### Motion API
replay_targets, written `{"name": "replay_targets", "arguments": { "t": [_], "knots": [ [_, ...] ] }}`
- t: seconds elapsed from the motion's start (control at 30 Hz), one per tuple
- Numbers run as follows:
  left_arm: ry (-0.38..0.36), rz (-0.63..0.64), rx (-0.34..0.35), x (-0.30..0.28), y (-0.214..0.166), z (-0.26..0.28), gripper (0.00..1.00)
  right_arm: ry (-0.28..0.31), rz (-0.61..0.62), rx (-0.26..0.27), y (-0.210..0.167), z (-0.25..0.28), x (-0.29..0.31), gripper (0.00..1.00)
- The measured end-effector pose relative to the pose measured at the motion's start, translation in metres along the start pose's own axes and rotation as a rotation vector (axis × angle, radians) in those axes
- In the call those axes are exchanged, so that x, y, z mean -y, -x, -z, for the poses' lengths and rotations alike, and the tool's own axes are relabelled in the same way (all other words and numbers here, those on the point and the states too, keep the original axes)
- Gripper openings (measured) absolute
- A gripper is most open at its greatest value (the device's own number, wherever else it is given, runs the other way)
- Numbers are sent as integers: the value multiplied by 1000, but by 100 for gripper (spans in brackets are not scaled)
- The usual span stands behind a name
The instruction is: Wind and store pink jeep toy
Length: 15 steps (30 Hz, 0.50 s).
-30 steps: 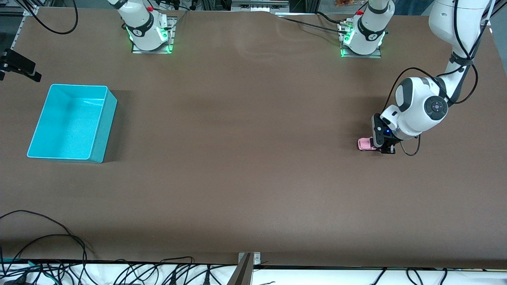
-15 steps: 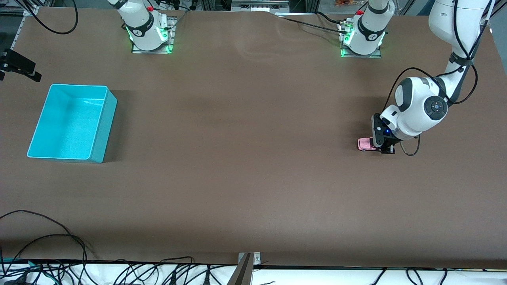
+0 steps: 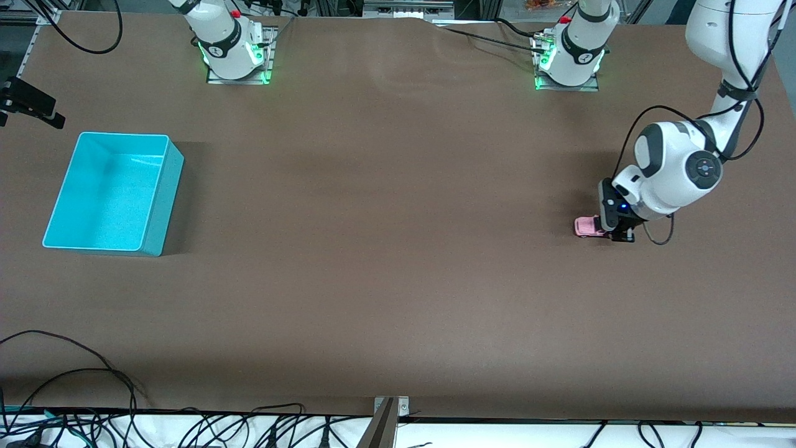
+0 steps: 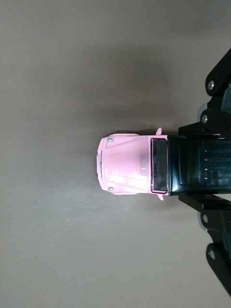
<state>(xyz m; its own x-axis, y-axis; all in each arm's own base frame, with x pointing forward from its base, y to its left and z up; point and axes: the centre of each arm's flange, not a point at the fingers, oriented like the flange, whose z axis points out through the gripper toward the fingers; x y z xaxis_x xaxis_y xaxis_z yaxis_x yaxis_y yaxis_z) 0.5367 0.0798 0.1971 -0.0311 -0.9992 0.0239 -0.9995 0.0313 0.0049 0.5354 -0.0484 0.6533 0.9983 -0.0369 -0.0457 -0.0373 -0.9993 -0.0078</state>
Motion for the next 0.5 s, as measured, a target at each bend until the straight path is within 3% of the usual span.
{"name": "replay_targets", "arguments": {
  "t": [0.5],
  "knots": [
    [-25, -15, 6, -5, 92, 3, 51, 0, 0, 0, 0, 0, 0, 100]
  ]
}}
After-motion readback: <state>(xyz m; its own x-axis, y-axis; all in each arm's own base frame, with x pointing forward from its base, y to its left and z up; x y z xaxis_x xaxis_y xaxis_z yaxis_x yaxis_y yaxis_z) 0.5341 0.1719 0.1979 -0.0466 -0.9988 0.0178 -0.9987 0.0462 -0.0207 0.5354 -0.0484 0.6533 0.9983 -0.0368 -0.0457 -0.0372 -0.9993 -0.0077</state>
